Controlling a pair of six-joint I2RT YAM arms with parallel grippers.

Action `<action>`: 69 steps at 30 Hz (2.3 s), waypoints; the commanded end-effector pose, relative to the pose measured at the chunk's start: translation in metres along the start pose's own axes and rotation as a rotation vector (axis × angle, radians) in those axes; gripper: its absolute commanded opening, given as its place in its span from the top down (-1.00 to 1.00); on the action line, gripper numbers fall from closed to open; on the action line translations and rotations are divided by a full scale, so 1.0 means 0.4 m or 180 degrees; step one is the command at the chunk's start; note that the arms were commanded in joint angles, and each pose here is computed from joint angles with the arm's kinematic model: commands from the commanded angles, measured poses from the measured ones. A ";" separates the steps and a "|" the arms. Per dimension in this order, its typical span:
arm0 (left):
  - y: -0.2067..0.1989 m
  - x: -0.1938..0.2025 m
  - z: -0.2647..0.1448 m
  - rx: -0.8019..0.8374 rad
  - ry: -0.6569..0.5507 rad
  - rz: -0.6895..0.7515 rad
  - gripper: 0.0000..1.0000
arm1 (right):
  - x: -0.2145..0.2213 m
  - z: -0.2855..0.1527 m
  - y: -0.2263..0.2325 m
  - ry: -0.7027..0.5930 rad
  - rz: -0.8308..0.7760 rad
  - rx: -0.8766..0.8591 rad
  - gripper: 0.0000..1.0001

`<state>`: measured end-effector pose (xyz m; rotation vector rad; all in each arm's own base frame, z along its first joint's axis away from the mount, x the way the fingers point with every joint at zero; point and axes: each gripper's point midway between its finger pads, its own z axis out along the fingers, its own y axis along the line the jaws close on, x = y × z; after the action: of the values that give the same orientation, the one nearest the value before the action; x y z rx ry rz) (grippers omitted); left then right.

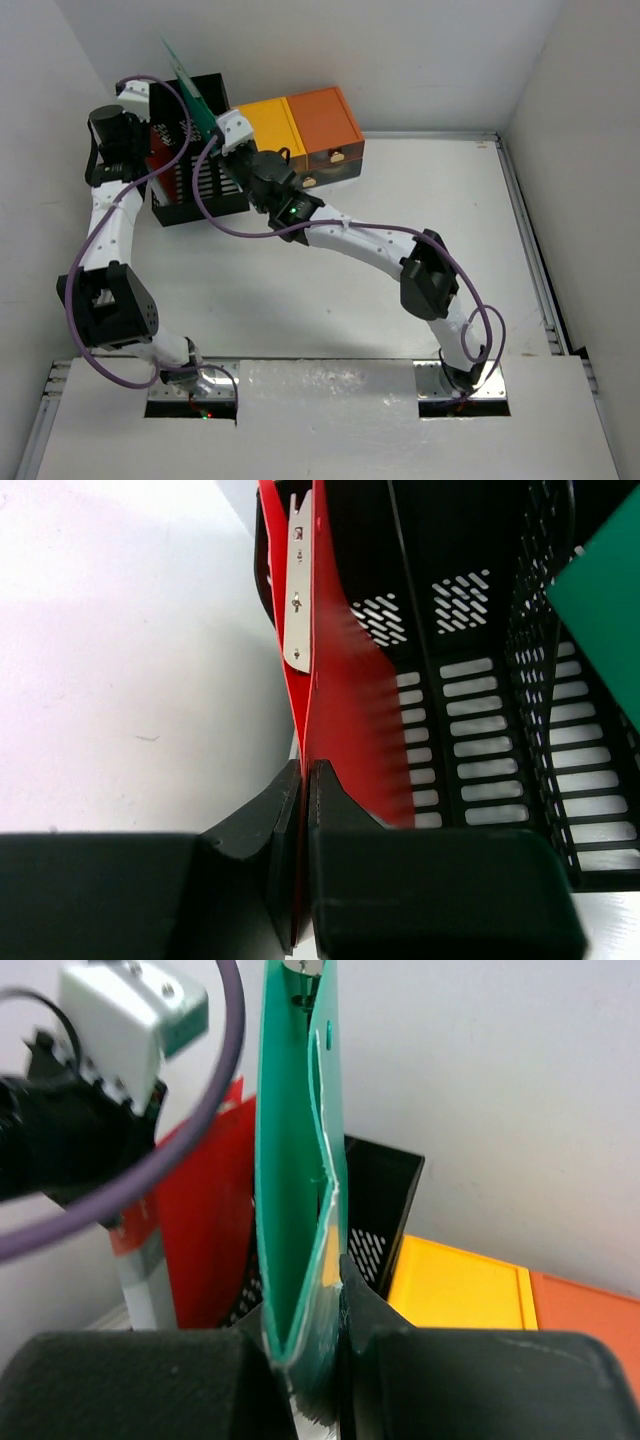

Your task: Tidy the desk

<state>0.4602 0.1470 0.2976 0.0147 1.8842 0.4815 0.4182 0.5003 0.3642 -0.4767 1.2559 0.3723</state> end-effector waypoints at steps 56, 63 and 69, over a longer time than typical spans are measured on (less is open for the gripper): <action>0.000 0.051 -0.025 0.0243 0.0009 0.0013 1.00 | -0.193 -0.058 -0.028 -0.1373 0.0512 0.0652 1.00; 0.004 0.048 -0.030 0.0226 0.0004 0.0021 1.00 | -0.176 -0.043 -0.001 -0.1366 0.0507 0.0587 1.00; 0.007 0.052 -0.033 0.0211 0.0019 0.0051 1.00 | -0.150 -0.022 -0.027 -0.1321 0.0426 0.0921 1.00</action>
<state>0.4546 0.1404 0.2972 0.0740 1.8485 0.3923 0.3981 0.5068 0.3954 -0.1651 0.9770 0.3995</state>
